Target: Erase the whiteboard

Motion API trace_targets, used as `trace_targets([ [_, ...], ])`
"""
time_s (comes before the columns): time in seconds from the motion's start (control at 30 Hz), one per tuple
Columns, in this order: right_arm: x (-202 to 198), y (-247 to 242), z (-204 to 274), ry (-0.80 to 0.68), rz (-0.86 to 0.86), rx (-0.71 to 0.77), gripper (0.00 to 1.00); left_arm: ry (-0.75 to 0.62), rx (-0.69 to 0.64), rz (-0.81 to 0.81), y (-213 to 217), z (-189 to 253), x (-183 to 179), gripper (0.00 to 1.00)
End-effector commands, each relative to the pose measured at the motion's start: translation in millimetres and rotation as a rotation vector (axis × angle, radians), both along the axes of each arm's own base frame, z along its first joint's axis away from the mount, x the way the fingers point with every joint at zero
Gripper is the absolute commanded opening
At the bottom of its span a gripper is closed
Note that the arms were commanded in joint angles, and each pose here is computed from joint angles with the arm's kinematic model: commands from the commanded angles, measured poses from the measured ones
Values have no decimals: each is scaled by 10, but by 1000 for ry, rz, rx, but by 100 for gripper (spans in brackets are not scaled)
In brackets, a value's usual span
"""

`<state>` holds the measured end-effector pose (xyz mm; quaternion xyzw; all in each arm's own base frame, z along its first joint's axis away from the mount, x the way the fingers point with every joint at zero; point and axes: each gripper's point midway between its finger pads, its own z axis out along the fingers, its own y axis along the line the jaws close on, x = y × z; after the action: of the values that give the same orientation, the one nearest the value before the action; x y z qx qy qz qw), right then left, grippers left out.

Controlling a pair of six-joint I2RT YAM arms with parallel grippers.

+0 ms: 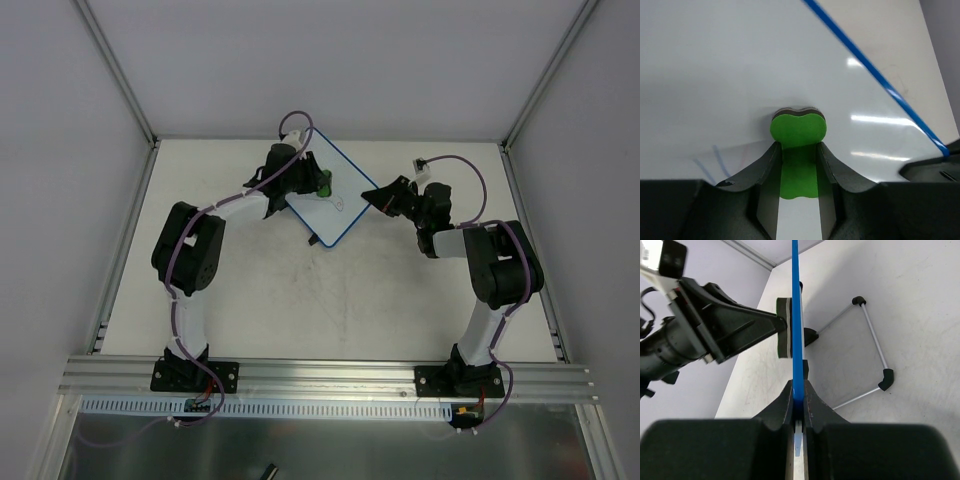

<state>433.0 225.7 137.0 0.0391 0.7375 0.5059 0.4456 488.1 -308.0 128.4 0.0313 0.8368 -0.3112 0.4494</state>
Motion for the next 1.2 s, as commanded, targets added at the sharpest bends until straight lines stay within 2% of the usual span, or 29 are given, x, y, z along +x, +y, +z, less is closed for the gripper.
trace_targets([
  [0.0, -115, 245, 268, -113, 120, 7, 0, 266, 13, 121, 385, -748, -161, 0],
  [0.43, -122, 242, 267, -112, 121, 14, 0, 480, -95, 345, 835, -1227, -151, 0],
  [0.63, -119, 231, 275, -113, 119, 18, 0, 477, -63, 432, 1012, -1213, -209, 0],
  [1.03, -108, 222, 290, -116, 117, 25, 0, 483, 10, 506, 1193, -1141, -273, 0],
  [1.17, -108, 217, 280, -115, 117, 25, 0, 477, 23, 482, 1147, -1137, -257, 0],
])
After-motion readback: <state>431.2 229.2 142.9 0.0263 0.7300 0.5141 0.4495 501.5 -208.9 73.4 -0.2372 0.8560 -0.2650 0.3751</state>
